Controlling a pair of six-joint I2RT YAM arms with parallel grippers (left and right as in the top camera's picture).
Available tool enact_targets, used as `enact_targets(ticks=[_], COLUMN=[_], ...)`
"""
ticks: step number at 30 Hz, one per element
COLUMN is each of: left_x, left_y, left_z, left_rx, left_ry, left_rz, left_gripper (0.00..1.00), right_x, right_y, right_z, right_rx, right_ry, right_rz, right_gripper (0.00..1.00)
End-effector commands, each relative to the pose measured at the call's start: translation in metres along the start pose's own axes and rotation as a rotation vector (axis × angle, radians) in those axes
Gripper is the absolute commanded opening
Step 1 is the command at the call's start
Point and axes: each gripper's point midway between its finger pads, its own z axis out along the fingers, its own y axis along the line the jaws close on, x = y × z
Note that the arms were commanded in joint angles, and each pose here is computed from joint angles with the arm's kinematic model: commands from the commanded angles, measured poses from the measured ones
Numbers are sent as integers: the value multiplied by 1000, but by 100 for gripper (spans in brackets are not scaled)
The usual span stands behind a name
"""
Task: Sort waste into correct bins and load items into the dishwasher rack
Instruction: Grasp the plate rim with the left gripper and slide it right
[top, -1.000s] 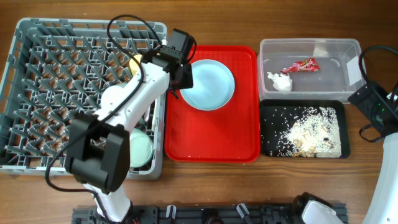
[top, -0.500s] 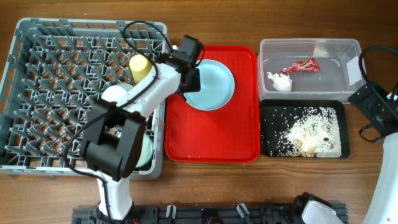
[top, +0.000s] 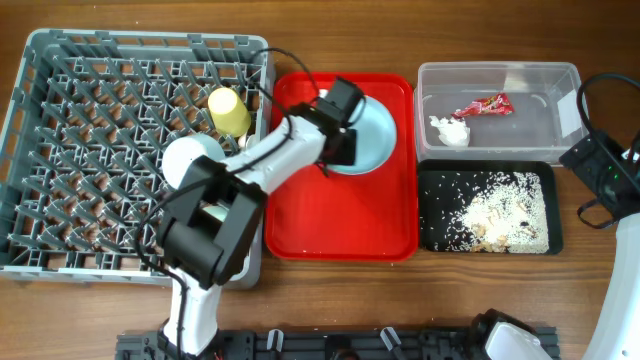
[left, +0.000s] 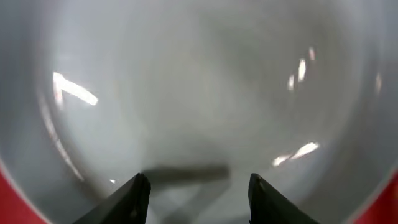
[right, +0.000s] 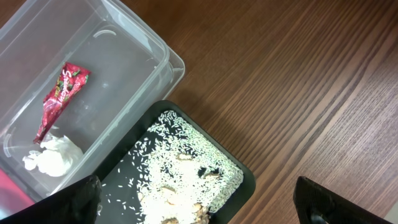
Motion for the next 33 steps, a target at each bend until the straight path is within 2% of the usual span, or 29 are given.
enact_targets(ticks=[1,6,13,17,21,26,30,33], left_x=[18,0,-29,-37,-28,5,13,23], left_y=[-38,-16,-15,4,8,-27,-35,-56], left_z=[9,-1,-56,-61,-58,-51,-47,-42], left_rx=[103,-34,-2,-106,-122,7,-62,-28], left_ry=[45,-43,-161,-206,-167,-49,-83,-88], left_rz=[102,101,72,62,61,109,168,266], left_gripper=[51,49,49,50,49,46,43,42], right_x=[-6,-6,-6,-6,-6,-5,-6,-6], right_y=[0,0,0,0,0,0,0,0], right_z=[-2,-2,-2,-2,-2,-2,-2,-2], right_rx=[0,-1,0,0,0,-1,-1,0], right_ry=[-13,-13,-13,-13,-13,-13,-13,-13], right_rz=[13,13,13,13,13,12,12,12], right_gripper=[100,100,100,100,100,100,100,100])
